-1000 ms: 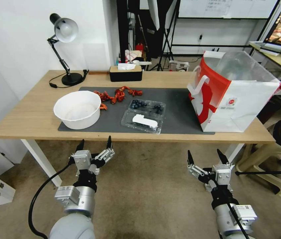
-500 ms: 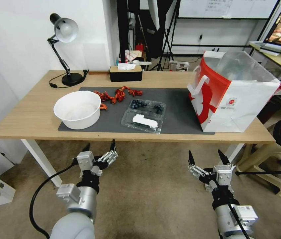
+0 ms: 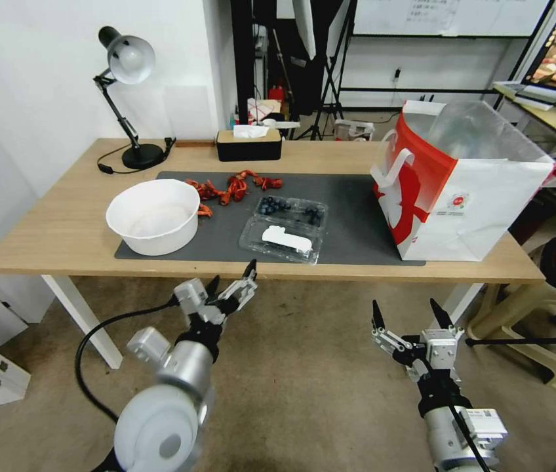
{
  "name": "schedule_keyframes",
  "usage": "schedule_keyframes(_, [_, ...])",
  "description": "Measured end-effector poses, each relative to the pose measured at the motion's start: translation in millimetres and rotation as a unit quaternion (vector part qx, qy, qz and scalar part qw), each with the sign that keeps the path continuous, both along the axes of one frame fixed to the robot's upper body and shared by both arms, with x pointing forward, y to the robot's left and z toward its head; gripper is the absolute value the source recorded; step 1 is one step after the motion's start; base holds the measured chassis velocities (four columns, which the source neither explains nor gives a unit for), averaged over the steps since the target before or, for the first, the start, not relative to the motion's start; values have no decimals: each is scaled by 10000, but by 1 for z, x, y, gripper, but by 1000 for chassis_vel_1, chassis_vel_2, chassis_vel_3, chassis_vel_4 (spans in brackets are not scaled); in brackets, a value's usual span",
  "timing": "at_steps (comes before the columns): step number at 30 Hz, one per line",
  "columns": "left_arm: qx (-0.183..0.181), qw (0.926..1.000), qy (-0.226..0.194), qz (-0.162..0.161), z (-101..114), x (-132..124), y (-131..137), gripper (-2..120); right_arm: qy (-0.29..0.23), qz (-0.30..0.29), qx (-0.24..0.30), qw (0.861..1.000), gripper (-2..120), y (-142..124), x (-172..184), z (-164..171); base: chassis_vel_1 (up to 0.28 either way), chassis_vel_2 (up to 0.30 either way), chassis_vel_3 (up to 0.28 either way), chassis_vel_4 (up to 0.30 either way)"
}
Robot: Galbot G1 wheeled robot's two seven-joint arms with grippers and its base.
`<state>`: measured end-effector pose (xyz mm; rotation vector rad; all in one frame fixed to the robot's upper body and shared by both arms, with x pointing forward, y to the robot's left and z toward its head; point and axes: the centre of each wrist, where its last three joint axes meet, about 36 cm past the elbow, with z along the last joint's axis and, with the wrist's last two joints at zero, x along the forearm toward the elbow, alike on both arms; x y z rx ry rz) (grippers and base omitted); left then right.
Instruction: Close the takeout container lid, then place the container into the takeout bag.
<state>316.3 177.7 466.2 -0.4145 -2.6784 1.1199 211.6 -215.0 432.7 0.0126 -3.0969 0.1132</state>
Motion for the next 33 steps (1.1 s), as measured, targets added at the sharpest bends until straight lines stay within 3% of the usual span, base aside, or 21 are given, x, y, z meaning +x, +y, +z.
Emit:
schedule_keyframes(3, [-398,9986,100,-331,8,23,8,100,14,-23,-6,10000,100,-1,0,-1,0,0,0,0])
schedule_keyframes(8, [-527,9975,122,-447,15,44,12,100,30,-47,-15,10000,100,-1,-1,-4,0,0,0,0])
schedule_keyframes(11, [-540,9971,116,-522,19,72,15,100,59,-55,-37,10000,100,-1,-1,-7,0,0,0,0])
schedule_keyframes(13, [-540,9971,116,-522,19,72,15,100,59,-55,-37,10000,100,-1,-1,-7,0,0,0,0])
schedule_keyframes(15, [-460,9943,123,-955,25,97,24,100,90,-58,-55,9999,100,-1,-1,-10,0,0,0,0])
schedule_keyframes(19, [-237,9918,106,-1252,30,119,29,100,117,-52,-96,9999,100,-1,-1,-14,0,0,0,0])
schedule_keyframes(26, [-31,9896,270,-1413,26,152,36,100,137,-42,-138,9998,100,-1,-1,-19,0,0,0,0])
schedule_keyframes(33, [275,9909,467,-1236,10,166,36,100,144,-58,-151,9998,100,-2,0,-21,0,0,0,0])
